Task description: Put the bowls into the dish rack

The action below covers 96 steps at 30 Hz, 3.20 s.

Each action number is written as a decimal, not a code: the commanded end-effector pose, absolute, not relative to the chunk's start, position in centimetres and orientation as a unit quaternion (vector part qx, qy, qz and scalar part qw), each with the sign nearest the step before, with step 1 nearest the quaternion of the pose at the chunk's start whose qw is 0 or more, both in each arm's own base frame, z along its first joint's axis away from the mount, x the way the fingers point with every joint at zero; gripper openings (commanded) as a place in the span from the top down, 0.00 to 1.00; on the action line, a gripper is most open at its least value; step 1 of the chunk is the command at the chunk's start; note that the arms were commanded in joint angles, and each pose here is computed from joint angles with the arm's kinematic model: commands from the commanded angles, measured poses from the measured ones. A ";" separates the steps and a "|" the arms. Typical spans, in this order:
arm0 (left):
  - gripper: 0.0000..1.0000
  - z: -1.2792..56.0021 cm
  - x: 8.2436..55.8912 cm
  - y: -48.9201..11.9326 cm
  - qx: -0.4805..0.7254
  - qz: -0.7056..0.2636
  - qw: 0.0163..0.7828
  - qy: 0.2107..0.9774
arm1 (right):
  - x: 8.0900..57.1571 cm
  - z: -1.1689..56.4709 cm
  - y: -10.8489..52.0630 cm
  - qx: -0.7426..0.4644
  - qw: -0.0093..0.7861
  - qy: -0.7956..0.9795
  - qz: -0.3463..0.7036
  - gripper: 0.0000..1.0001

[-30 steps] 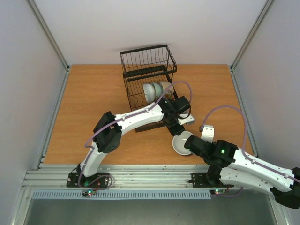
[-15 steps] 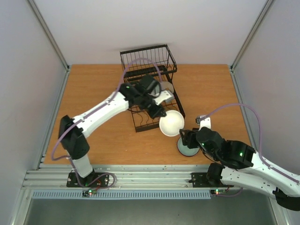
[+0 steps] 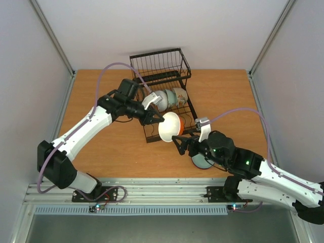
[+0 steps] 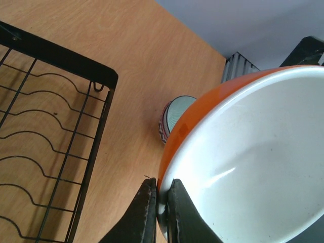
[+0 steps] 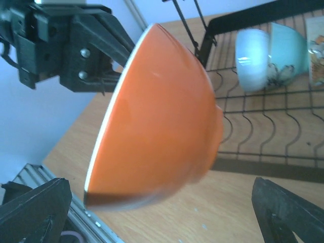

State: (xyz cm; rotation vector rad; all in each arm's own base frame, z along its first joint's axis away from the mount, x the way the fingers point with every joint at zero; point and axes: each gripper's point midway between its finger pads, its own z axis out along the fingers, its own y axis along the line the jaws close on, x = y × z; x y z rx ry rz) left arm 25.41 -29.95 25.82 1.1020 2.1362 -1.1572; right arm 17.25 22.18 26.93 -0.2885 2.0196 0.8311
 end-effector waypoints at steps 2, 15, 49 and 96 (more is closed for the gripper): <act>1.00 28.6 25.3 -30.0 0.419 -0.466 0.282 0.727 | 17.7 29.4 24.4 -0.127 0.480 0.779 0.384 0.01; 0.99 30.2 24.9 -29.4 0.412 -0.493 0.305 0.703 | 18.2 29.1 25.4 -0.120 0.474 0.780 0.391 0.03; 0.40 27.8 29.7 -27.6 0.356 -0.377 0.359 0.776 | 21.6 28.2 24.5 -0.147 0.509 0.817 0.228 0.99; 0.32 33.4 34.3 -16.7 0.245 -0.170 0.516 0.803 | 42.6 13.1 35.8 -0.284 0.403 0.868 -0.052 0.99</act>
